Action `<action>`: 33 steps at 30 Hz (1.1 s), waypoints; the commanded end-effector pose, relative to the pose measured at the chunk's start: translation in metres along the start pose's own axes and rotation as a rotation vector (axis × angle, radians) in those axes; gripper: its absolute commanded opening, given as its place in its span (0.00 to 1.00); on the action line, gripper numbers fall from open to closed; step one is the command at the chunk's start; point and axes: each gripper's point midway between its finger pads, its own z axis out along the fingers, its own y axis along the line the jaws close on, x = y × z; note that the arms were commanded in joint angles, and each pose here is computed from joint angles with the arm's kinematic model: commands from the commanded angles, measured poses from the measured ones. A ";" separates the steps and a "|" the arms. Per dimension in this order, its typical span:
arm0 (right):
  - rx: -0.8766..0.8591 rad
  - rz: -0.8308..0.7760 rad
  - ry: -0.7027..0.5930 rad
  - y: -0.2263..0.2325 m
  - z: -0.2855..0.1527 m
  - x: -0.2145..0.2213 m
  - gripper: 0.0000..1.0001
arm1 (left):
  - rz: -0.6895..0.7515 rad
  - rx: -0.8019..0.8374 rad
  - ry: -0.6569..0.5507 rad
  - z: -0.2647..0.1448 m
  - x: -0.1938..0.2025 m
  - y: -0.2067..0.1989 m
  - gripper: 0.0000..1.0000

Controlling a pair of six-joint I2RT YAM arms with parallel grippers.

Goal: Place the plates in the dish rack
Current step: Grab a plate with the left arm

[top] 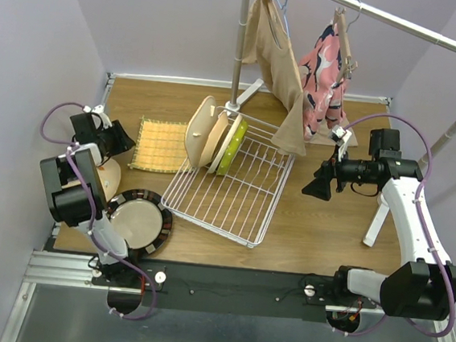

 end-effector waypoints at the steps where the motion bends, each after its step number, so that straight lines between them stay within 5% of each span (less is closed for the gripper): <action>1: -0.032 0.017 0.000 0.006 0.002 0.002 1.00 | -0.003 0.042 0.145 0.009 0.031 -0.005 0.54; 21: -0.033 0.004 -0.012 0.005 0.002 -0.002 1.00 | -0.059 0.090 0.404 0.028 0.090 0.000 0.48; 33: -0.045 0.001 -0.024 0.007 0.004 0.000 1.00 | -0.073 0.012 0.393 0.006 0.086 0.010 0.51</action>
